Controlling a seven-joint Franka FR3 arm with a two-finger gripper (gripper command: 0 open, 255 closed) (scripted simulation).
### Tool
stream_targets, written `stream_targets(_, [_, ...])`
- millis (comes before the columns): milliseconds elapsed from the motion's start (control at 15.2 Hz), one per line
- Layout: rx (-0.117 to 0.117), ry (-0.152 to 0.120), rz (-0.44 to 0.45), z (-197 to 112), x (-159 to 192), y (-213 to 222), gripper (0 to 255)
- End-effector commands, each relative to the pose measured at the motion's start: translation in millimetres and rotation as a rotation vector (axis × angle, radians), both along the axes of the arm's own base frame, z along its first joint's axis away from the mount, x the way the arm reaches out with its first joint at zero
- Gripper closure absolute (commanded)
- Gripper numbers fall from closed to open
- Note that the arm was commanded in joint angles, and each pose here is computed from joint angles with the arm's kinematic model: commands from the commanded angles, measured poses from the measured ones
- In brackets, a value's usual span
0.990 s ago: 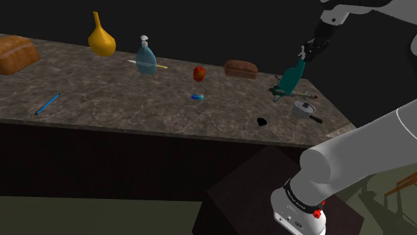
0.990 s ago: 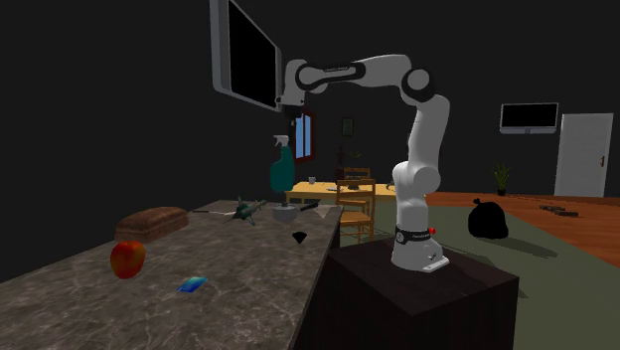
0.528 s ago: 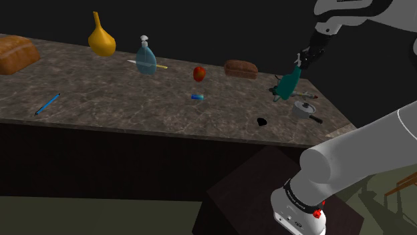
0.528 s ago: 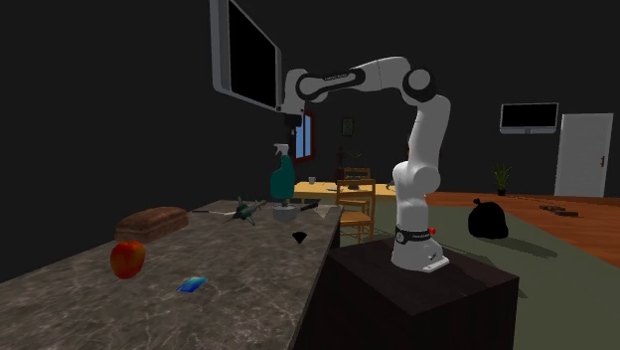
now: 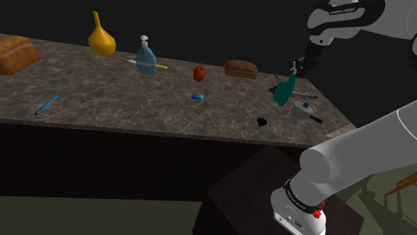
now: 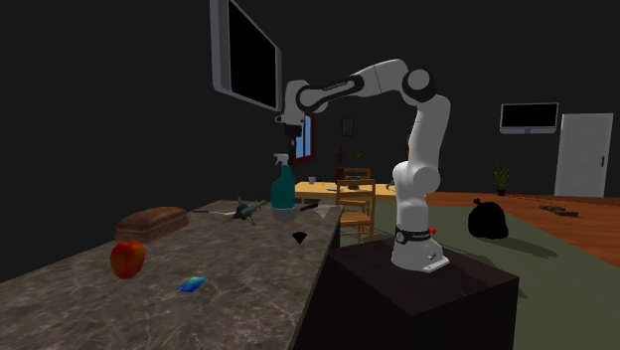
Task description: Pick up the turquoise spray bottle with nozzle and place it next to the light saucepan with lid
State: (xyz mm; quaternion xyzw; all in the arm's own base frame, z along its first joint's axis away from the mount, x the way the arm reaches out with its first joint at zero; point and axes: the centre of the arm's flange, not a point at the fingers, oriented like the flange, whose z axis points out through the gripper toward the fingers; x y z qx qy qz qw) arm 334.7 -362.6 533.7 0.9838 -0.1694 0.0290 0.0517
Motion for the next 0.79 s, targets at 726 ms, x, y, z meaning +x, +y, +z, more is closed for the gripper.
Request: stream_targets(726, [-0.001,-0.001,0.0,-68.1,0.8,1.3,255])
